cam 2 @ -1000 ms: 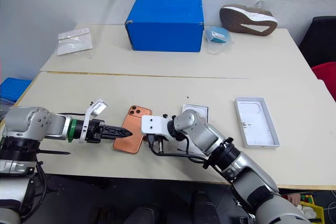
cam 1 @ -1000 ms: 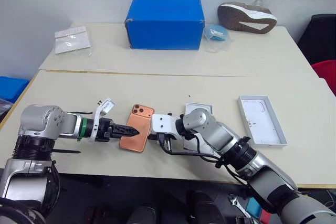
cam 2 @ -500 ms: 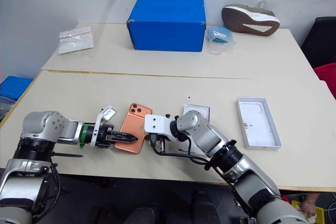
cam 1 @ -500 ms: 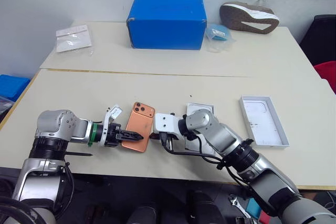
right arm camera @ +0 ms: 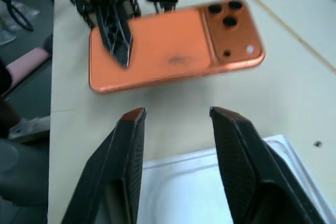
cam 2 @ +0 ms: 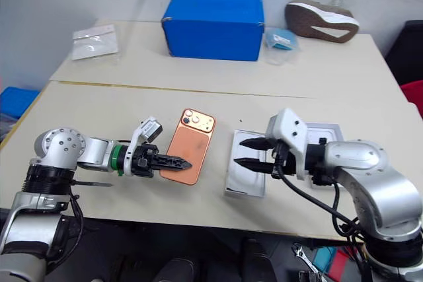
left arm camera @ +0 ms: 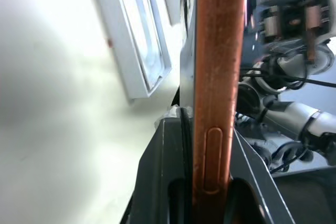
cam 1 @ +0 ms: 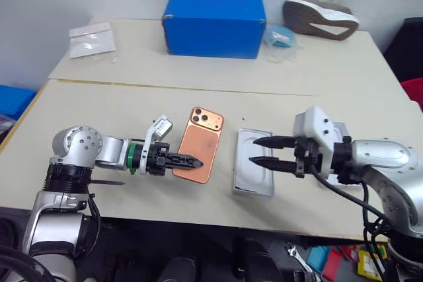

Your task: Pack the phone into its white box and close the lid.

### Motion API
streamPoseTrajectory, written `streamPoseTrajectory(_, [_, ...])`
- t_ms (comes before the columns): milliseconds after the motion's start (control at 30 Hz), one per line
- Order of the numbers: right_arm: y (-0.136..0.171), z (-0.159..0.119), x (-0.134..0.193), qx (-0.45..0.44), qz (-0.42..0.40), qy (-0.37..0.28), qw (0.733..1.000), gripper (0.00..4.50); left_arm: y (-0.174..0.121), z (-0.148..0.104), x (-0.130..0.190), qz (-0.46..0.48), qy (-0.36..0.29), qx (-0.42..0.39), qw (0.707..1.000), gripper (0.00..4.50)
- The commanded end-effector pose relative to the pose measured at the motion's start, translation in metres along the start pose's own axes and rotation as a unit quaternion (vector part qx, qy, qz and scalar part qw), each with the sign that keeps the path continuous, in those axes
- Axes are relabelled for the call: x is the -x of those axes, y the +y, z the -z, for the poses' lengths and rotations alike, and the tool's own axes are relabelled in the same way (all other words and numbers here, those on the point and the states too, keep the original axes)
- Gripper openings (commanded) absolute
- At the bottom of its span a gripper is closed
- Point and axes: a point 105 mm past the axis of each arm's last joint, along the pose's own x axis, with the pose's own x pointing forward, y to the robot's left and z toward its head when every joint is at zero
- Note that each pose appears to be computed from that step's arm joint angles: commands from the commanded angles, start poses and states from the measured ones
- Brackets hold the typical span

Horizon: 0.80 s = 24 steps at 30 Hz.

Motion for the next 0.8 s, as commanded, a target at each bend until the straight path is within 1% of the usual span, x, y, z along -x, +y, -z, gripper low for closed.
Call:
streamPoseTrajectory(33, [0.013,0.004,0.034,-0.006,0.045,0.023,0.999,2.99,-0.014,-0.017,-0.033,0.031,-0.011,-0.014,0.999,0.12])
streamPoseTrajectory(167, [0.018,0.011,0.046,-0.021,0.073,0.035,0.997,4.3,-0.014,-0.021,-0.062,0.038,-0.013,0.005,0.999,0.12])
streamPoseTrajectory(200, [0.019,0.012,0.047,-0.024,0.079,0.036,0.996,4.5,-0.015,-0.019,-0.07,0.041,-0.01,0.007,0.999,0.12])
streamPoseTrajectory(367, [0.027,0.017,0.048,-0.031,0.09,0.041,0.995,4.5,-0.01,-0.01,-0.1,0.021,0.004,0.026,0.999,0.12])
streamPoseTrajectory(567, [0.027,0.021,0.053,-0.036,0.106,0.048,0.993,4.5,0.004,-0.003,-0.112,-0.029,0.005,0.044,0.999,0.12])
streamPoseTrajectory(800, [0.026,0.022,0.053,-0.036,0.111,0.05,0.992,4.5,0.001,0.0,-0.121,-0.021,0.001,0.057,0.998,0.12])
